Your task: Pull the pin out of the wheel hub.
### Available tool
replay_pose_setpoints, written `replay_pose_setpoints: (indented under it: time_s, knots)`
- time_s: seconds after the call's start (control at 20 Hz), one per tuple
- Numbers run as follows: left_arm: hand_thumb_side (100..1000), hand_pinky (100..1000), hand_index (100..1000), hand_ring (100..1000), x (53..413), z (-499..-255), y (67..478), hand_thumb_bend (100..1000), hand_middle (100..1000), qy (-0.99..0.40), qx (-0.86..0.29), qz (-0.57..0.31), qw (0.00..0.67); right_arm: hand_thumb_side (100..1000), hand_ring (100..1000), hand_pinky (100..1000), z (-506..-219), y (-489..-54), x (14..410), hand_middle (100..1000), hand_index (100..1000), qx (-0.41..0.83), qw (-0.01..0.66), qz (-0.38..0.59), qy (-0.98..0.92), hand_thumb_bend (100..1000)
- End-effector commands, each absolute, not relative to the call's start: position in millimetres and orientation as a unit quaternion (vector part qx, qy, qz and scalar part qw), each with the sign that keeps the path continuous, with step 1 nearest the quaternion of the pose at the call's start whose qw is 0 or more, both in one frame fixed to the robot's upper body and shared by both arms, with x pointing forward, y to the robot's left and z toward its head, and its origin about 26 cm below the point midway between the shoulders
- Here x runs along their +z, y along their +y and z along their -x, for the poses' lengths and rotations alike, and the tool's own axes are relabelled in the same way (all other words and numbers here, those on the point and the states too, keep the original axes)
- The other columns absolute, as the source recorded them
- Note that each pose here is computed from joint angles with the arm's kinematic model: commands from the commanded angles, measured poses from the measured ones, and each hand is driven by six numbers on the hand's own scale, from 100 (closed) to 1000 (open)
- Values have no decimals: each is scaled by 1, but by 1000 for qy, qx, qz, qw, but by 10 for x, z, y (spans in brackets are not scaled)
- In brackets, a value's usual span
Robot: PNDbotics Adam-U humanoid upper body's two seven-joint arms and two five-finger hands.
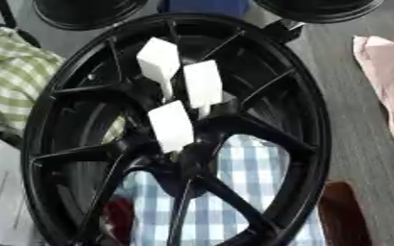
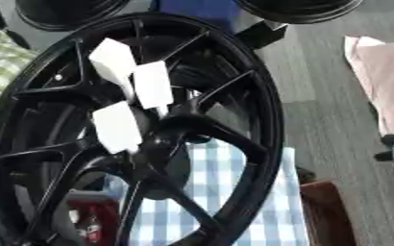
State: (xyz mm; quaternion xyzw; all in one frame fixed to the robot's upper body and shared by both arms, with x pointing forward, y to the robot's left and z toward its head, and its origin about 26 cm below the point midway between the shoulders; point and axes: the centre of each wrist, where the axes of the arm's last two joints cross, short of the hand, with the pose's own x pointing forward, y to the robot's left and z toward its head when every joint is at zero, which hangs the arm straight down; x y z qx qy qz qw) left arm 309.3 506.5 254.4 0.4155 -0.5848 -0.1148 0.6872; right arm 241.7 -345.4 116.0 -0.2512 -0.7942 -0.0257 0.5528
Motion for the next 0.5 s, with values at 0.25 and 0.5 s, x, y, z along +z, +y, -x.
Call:
replay_pose_setpoints:
  time_s: [0.25, 0.5]
  knots:
    - [757, 837, 731, 666, 2770, -3081, 4964, 227, 632, -686, -79, -398, 604, 707, 568, 802, -2418, -3464, 1258, 684, 611, -14, 540, 250, -804, 100]
    - [751, 841, 730, 657, 2671, -3163, 4578, 244, 631, -760, -64, -333, 554, 705, 568, 801, -2437, -3450, 1279, 684, 611, -13, 536, 244, -808, 100]
